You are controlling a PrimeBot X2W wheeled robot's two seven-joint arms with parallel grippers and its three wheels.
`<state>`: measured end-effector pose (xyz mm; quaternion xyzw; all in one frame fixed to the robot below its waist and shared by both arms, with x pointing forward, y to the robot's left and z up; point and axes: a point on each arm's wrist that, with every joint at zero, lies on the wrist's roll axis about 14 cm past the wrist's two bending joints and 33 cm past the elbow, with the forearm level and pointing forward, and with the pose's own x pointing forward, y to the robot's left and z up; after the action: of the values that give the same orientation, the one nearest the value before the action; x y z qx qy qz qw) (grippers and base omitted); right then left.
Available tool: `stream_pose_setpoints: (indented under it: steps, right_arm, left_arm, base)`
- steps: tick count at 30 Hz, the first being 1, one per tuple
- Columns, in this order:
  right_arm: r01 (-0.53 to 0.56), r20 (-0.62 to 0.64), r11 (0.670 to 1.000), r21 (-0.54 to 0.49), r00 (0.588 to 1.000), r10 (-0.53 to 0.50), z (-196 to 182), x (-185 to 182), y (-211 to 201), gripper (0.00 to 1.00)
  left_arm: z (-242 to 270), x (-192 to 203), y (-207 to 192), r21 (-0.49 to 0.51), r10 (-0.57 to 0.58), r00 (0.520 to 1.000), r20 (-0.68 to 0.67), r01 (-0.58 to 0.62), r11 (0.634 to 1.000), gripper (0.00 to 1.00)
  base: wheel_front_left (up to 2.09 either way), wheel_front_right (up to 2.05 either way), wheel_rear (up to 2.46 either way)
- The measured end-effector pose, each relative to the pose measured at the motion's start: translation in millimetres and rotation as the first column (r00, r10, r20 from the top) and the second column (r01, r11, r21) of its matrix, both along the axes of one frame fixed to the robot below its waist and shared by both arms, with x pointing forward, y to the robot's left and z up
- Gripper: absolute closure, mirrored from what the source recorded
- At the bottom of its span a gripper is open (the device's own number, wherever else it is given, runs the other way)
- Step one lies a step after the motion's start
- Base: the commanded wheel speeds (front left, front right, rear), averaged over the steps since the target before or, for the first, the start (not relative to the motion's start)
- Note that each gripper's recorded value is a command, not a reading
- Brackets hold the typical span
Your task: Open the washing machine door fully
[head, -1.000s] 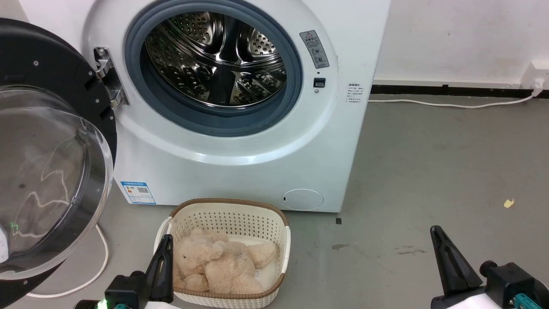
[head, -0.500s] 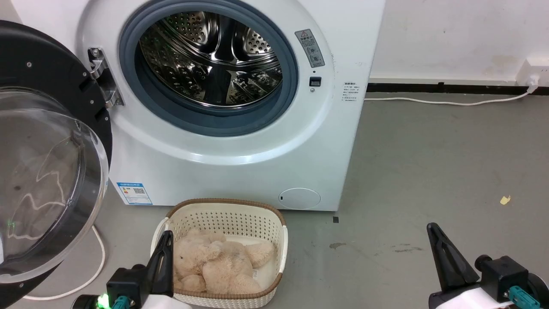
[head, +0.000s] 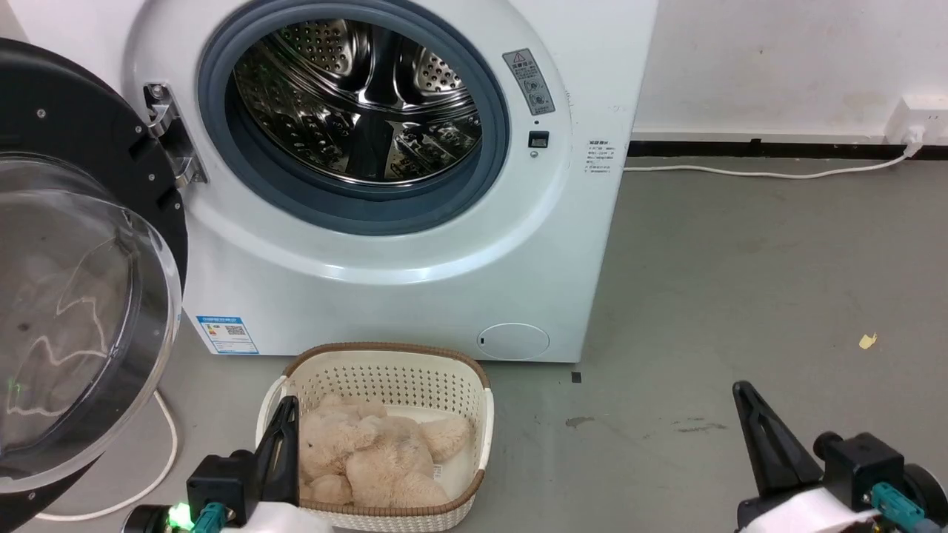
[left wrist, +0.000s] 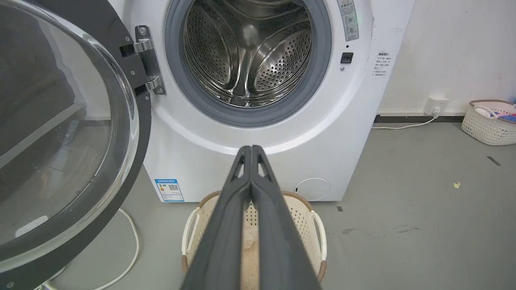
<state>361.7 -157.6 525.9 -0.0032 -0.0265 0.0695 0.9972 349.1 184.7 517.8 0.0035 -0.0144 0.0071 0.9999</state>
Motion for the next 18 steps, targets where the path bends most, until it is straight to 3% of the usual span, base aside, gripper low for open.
stream_pose_setpoints:
  steps: [18]
  right_arm:
    - [0.004,-0.024,1.0,-0.014,1.0,-0.004,-1.4,2.1,-1.0,1.0]
  left_arm:
    - [1.2,7.3,-3.3,0.016,-0.01,1.0,-0.018,0.01,1.0,1.0]
  base:
    - [0.0,0.0,0.0]
